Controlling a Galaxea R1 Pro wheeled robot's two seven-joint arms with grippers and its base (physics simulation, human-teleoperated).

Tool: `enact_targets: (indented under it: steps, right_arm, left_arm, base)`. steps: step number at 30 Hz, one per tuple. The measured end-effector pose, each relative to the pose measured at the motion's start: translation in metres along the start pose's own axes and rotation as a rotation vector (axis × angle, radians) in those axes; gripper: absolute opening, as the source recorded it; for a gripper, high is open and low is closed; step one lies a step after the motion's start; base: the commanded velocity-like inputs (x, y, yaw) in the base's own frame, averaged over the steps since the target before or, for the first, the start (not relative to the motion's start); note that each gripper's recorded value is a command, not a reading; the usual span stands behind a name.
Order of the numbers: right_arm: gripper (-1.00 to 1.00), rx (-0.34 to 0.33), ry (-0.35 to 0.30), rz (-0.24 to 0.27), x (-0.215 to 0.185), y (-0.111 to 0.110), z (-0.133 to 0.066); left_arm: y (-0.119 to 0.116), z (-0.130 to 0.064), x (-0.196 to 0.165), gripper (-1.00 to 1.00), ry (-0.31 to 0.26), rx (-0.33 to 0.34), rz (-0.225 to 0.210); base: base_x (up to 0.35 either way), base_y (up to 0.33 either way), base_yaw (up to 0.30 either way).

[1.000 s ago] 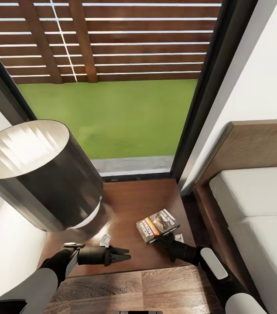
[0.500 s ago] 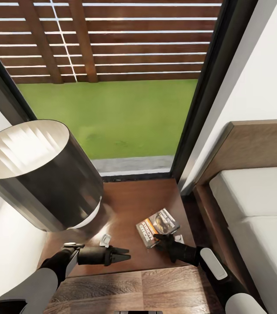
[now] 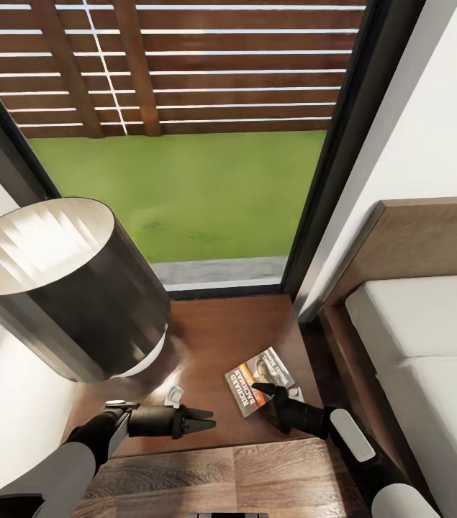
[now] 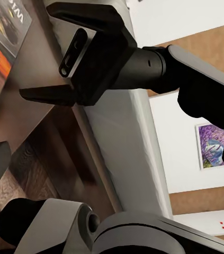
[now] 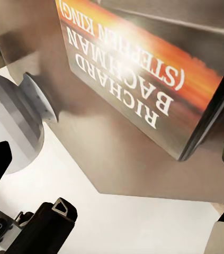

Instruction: In the bedroom, move the book from the bed onto either nightstand, and place the two sandals side by side next to the bed.

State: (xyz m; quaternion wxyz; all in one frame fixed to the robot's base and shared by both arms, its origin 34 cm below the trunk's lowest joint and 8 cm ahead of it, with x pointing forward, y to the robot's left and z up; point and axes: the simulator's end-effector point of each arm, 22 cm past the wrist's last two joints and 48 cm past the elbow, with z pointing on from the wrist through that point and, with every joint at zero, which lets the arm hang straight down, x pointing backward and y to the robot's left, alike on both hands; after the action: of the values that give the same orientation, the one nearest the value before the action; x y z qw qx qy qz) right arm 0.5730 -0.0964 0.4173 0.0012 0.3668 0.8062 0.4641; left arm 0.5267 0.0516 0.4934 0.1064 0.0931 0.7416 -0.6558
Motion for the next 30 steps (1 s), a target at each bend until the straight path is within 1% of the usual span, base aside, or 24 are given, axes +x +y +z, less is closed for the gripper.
enact_targets:
  steps: [18, 24, 30]
  right_arm:
    - [1.00, 0.000, 0.000, 0.000, 0.0000, 0.0000, 0.0000]
    - [1.00, 0.000, 0.000, 0.000, -0.0001, -0.0001, 0.0001]
    - [1.00, 0.000, 0.000, 0.000, 0.0000, 0.0001, 0.0000]
  left_arm:
    - [0.0001, -0.0002, 0.0001, 1.00, -0.001, 0.000, -0.003]
    - [0.0003, -0.0001, -0.0001, 1.00, -0.001, 0.000, -0.003]
    - [-0.0001, 0.0001, -0.0001, 1.00, -0.001, 0.001, -0.002]
  base:
    - [-0.001, 0.000, 0.000]
    - [-0.178, 0.000, 0.000]
    - [-0.029, 0.000, 0.000]
